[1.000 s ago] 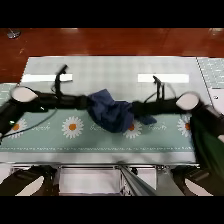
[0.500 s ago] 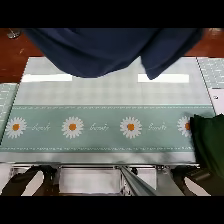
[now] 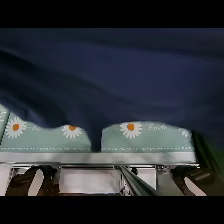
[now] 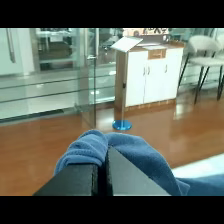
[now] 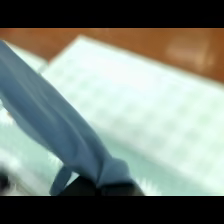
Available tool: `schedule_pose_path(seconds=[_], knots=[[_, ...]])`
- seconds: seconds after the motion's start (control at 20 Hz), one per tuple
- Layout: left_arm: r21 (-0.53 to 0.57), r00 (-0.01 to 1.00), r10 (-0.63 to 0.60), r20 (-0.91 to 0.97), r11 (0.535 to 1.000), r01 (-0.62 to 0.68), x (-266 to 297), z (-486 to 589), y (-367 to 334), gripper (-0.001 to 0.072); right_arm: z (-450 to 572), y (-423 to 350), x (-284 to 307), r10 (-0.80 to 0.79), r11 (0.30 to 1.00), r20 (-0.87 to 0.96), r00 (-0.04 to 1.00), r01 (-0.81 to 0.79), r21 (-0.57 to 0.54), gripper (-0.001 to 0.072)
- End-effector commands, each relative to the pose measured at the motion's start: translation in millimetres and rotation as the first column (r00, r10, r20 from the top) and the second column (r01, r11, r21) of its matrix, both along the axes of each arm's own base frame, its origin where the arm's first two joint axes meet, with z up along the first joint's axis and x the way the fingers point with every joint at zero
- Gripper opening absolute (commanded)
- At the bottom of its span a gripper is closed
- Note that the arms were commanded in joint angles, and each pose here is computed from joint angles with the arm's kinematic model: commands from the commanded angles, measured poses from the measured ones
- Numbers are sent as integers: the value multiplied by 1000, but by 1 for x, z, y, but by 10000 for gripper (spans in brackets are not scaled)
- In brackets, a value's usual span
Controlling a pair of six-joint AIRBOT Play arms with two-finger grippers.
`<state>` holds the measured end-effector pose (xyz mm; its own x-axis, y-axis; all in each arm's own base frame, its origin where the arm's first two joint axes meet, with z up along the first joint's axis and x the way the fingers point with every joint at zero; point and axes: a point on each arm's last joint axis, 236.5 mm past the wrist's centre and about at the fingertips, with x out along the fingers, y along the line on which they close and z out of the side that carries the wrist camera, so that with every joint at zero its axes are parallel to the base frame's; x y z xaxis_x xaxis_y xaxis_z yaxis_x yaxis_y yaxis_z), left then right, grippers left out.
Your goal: Fold the shirts.
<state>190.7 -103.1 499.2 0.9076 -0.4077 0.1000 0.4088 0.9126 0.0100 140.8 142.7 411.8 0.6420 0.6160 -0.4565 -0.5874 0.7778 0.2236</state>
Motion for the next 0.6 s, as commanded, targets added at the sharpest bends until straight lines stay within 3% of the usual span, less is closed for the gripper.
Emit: schedule_pose_path(seconds=[0.0, 0.3, 0.55], knots=[[53, 999, 36, -28, 998, -35, -24, -13, 4, 26, -45, -7, -17, -11, 998, -169, 985, 2, -56, 17], [-13, 942, -22, -335, 1000, 18, 71, -105, 10, 27, -142, 9, 53, -45, 995, -350, 936, 10, -103, 17], [-124, 803, -76, -591, 992, 2, 192, -222, 9, 26, -234, -20, 164, -294, 943, -388, 874, 199, -266, 17]])
